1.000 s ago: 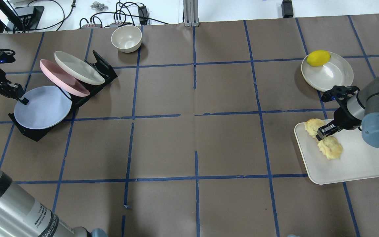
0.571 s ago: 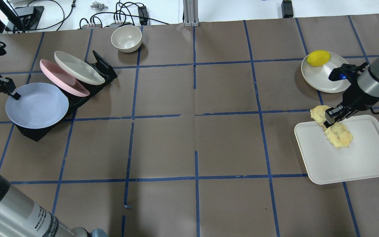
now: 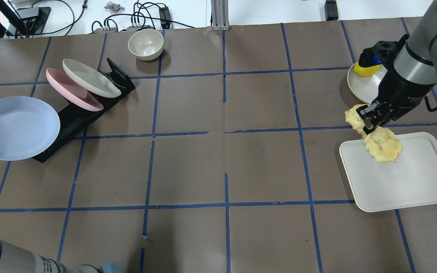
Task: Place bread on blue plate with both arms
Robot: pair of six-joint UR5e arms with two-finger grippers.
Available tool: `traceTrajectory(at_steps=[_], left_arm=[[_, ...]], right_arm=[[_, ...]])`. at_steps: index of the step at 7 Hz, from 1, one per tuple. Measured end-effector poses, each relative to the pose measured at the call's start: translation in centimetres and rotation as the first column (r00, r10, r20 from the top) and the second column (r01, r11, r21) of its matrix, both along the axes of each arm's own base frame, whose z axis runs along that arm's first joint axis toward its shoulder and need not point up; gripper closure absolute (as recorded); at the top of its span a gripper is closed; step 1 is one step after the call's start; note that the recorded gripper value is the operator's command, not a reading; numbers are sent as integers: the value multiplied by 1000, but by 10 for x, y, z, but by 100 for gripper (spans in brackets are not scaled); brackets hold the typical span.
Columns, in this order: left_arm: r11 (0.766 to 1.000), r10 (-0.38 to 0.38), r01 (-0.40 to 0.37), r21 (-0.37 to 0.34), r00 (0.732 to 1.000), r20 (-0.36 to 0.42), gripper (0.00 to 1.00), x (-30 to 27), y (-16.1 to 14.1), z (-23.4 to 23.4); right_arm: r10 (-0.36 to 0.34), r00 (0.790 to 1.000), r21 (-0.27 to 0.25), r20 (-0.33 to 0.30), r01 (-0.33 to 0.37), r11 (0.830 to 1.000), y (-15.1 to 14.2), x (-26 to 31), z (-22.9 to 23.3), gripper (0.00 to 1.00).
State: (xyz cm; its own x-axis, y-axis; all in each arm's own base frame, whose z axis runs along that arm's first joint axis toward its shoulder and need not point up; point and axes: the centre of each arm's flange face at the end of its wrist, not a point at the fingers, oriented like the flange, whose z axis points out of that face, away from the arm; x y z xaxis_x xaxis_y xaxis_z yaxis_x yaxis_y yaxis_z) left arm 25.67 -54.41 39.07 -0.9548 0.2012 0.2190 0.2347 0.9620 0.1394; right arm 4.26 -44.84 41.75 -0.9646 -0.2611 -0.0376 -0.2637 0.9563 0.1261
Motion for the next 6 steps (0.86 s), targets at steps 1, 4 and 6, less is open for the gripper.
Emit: traceTrajectory(at_steps=[1, 4, 6], left_arm=[[1000, 28, -28, -7, 999, 17, 87, -60, 22, 18], [997, 31, -32, -66, 999, -16, 86, -263, 39, 13], [993, 20, -33, -115, 994, -111, 86, -346, 27, -17]], right_arm=[[2, 1000, -3, 0, -2, 1000, 3, 3, 5, 88], [3, 1000, -2, -2, -3, 1000, 4, 5, 6, 87], [3, 1000, 0, -1, -3, 1000, 5, 5, 6, 87]])
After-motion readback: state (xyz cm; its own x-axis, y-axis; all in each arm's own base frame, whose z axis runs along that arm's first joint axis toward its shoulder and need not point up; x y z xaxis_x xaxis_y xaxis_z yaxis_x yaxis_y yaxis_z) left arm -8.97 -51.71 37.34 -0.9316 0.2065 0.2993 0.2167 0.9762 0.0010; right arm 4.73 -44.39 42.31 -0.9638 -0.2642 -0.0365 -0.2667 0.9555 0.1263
